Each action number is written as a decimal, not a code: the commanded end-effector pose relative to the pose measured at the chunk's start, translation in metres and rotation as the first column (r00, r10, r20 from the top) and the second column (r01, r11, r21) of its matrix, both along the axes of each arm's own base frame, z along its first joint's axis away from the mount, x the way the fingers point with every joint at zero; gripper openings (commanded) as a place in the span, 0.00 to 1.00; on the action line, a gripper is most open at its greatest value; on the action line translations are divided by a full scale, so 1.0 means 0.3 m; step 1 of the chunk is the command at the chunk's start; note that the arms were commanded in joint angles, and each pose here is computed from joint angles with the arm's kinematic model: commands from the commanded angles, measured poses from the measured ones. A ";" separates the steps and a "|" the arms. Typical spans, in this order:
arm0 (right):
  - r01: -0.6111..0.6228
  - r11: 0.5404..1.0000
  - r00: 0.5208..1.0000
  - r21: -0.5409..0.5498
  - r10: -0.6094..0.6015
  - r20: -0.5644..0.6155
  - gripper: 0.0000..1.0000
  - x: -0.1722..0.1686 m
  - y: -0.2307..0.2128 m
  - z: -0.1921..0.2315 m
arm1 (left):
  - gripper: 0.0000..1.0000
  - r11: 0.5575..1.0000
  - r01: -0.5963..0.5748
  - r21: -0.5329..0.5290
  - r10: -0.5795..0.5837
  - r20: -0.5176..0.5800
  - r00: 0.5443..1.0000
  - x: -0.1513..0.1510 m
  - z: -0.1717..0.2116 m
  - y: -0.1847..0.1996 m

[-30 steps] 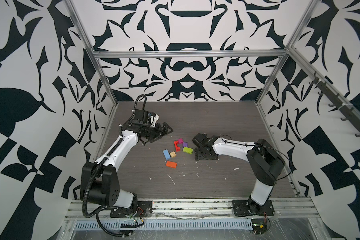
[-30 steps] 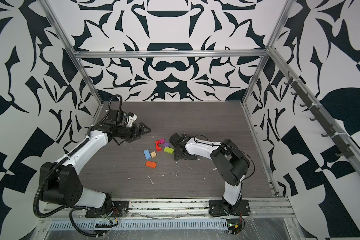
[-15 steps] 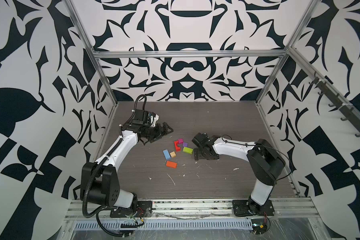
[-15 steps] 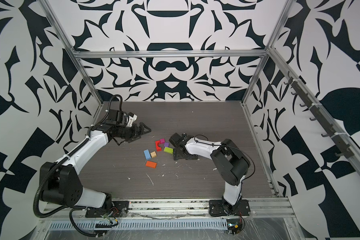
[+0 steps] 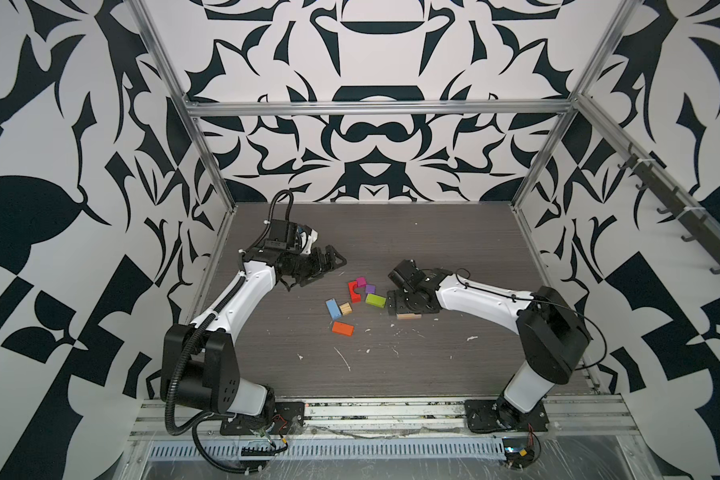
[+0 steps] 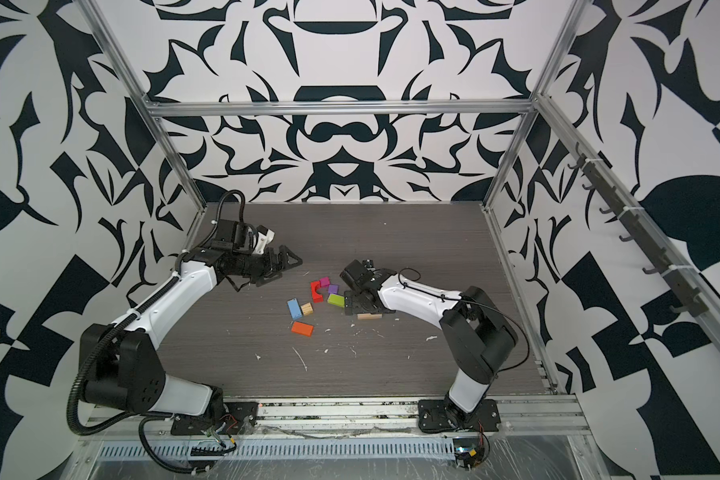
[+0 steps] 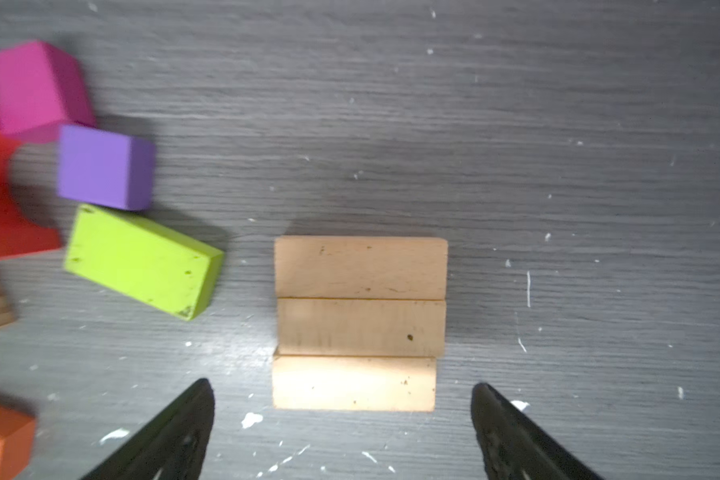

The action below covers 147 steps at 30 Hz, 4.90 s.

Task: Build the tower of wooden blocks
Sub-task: 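Open the right gripper and raise it off the three bars, then swing the left gripper back over the pile while the right gripper hovers, then lower the left gripper onto the light blue bar and close it, then lift the blue bar with the left gripper and carry it over the tan bars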

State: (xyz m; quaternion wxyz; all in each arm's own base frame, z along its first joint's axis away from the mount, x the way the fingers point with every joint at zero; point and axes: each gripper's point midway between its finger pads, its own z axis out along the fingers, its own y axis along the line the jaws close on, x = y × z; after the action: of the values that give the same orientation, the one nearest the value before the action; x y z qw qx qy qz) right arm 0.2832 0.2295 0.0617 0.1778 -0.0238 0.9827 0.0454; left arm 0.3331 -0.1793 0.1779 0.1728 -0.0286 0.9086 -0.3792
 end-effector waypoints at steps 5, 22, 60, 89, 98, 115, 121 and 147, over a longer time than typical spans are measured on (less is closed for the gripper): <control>-0.063 0.997 0.996 0.054 0.060 0.063 0.99 0.001 0.018 0.090 | 1.00 1.000 0.006 0.015 -0.006 -0.037 0.999 -0.022 -0.020 0.009; -0.186 0.978 0.958 0.100 0.157 0.240 0.94 0.034 0.048 0.231 | 0.95 0.983 -0.123 0.135 0.146 -0.180 0.973 -0.088 -0.200 0.079; -0.283 0.946 0.928 0.157 0.229 0.293 0.92 -0.039 0.037 0.215 | 0.79 0.841 -0.191 0.506 0.351 -0.242 0.905 -0.214 -0.386 0.090; -0.282 0.949 0.932 0.140 0.237 0.274 0.91 -0.055 0.020 0.201 | 0.60 0.798 -0.097 0.595 0.323 -0.287 0.902 -0.171 -0.506 0.061; -0.286 0.948 0.931 0.138 0.241 0.274 0.91 -0.050 0.024 0.203 | 0.60 0.800 -0.102 0.591 0.317 -0.272 0.909 -0.165 -0.502 0.043; -0.287 0.948 0.932 0.137 0.244 0.268 0.91 -0.051 0.026 0.200 | 0.52 0.760 -0.061 0.647 0.315 -0.285 0.905 -0.183 -0.533 0.077; -0.289 0.947 0.933 0.140 0.245 0.263 0.91 -0.050 0.032 0.197 | 0.47 0.743 -0.048 0.668 0.306 -0.275 0.912 -0.181 -0.525 0.091; -0.271 0.952 0.939 0.144 0.229 0.258 0.90 -0.050 0.027 0.206 | 0.13 0.765 -0.037 0.643 0.253 -0.246 0.936 -0.171 -0.476 0.077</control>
State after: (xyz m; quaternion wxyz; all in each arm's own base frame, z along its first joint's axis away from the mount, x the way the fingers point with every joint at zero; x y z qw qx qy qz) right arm 0.2645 0.2342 0.1128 0.2788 -0.1410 0.9384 0.1479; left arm 0.2833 -0.1577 0.0208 0.0480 -0.1083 0.9925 -0.0307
